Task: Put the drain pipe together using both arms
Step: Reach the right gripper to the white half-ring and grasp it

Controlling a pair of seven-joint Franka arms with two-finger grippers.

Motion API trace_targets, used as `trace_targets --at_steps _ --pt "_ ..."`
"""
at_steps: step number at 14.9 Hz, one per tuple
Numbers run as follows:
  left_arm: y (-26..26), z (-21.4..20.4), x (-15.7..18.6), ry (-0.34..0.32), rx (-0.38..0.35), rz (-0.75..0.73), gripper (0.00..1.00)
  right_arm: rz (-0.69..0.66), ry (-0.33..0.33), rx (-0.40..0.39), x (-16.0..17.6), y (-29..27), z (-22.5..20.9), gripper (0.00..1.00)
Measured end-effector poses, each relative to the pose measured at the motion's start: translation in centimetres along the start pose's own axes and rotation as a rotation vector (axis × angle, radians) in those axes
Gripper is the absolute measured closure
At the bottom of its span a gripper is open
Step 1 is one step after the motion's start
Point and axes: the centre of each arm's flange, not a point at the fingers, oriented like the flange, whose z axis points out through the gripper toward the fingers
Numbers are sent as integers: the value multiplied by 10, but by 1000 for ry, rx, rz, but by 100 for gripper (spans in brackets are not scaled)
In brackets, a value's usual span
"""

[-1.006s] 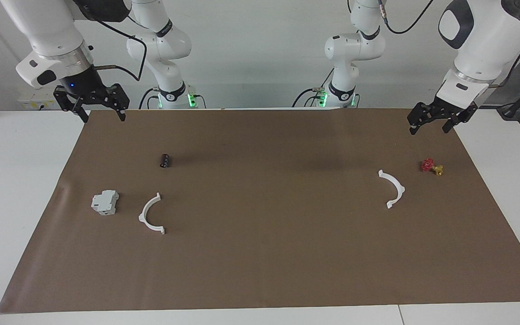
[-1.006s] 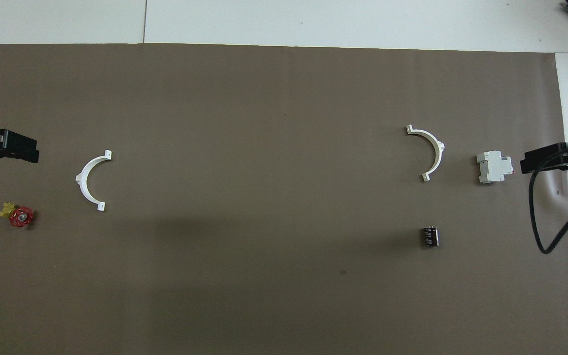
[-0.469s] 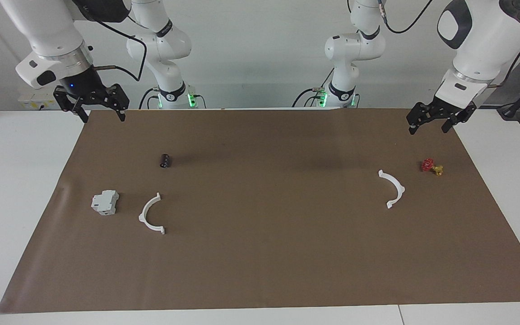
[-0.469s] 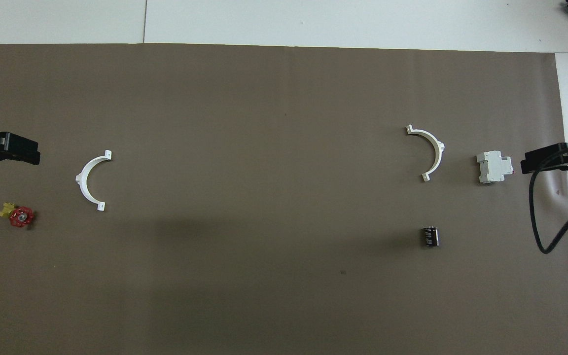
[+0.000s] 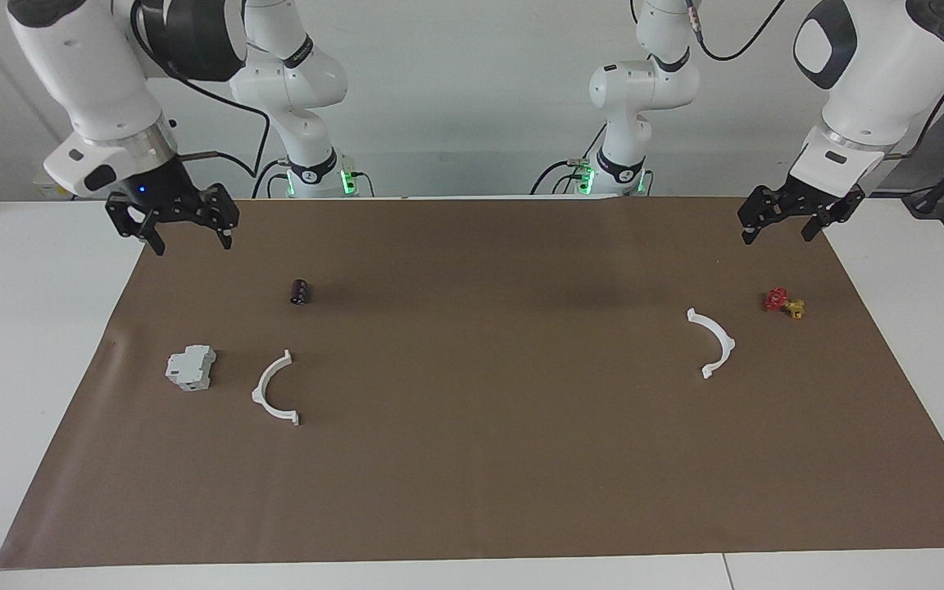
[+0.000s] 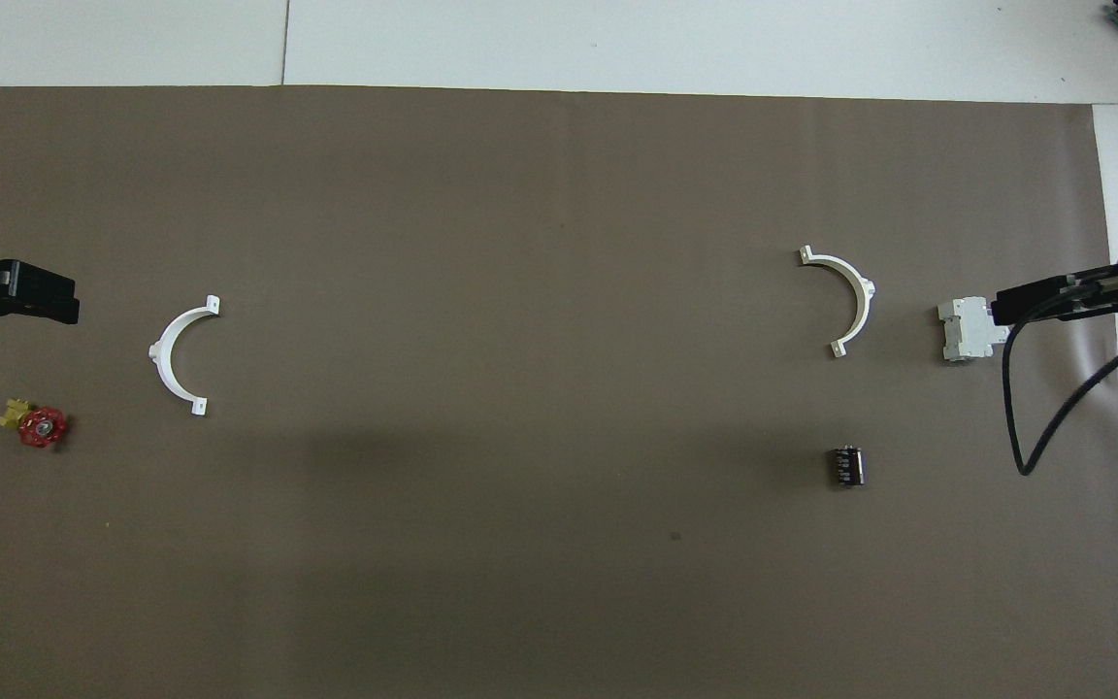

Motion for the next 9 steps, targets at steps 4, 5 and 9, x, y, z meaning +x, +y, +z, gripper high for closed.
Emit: trace_targets --at_steps 4,5,9 --pt "0 0 0 0 0 0 0 -239 61 30 50 4 105 0" --pt "0 0 0 0 0 0 0 -277 72 22 59 5 130 0" --pt "0 0 0 1 0 0 0 -389 80 -7 75 7 212 0"
